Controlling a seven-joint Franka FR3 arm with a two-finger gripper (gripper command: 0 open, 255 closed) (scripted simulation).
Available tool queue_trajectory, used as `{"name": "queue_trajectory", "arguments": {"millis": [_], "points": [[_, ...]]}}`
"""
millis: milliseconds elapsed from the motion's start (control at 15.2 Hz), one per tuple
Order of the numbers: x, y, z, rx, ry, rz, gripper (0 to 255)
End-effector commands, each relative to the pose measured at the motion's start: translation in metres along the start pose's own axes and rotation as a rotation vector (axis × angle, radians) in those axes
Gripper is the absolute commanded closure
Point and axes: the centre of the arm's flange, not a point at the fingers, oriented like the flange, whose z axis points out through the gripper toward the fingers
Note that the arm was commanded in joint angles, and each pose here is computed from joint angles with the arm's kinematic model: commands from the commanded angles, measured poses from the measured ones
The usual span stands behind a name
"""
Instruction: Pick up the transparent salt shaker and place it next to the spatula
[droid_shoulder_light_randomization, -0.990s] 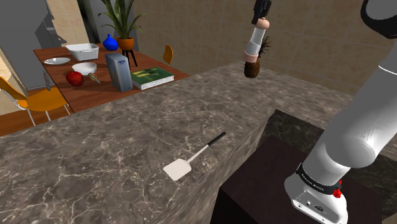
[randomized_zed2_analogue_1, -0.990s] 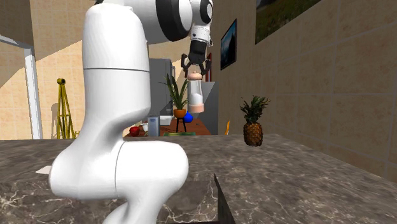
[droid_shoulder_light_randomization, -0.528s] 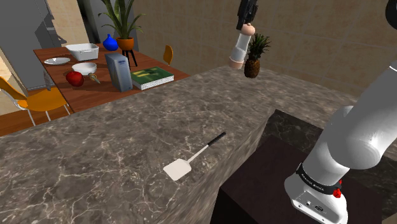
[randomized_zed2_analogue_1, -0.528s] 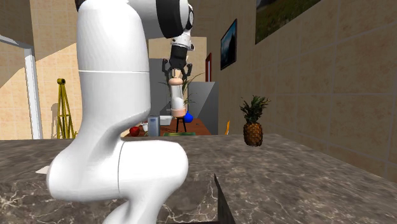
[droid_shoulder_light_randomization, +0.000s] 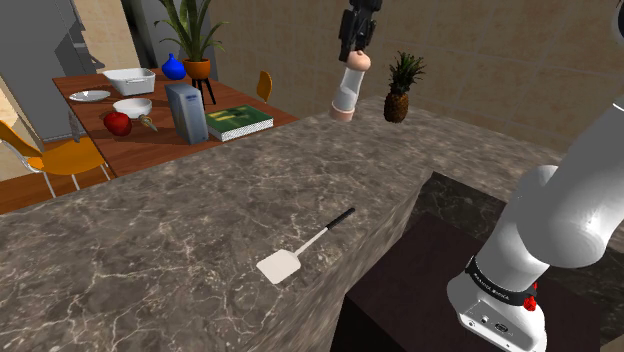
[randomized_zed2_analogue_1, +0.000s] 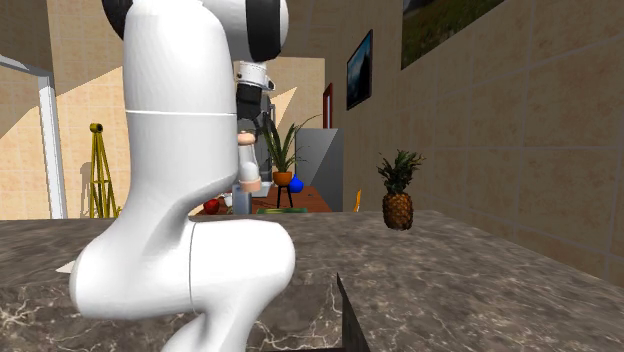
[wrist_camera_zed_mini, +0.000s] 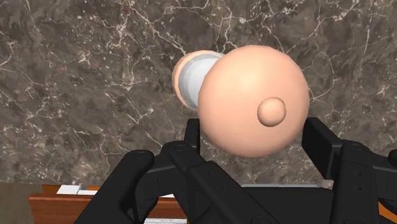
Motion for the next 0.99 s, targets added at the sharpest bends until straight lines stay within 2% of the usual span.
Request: {"name": "queue_trajectory", "arguments": {"millis": [0,924], "points": [[0.009,-0.022,0.009,0.000,0.001,0.001,255],[0.070,-0.179,0.086,0.000,0.001,0.001,255]]}}
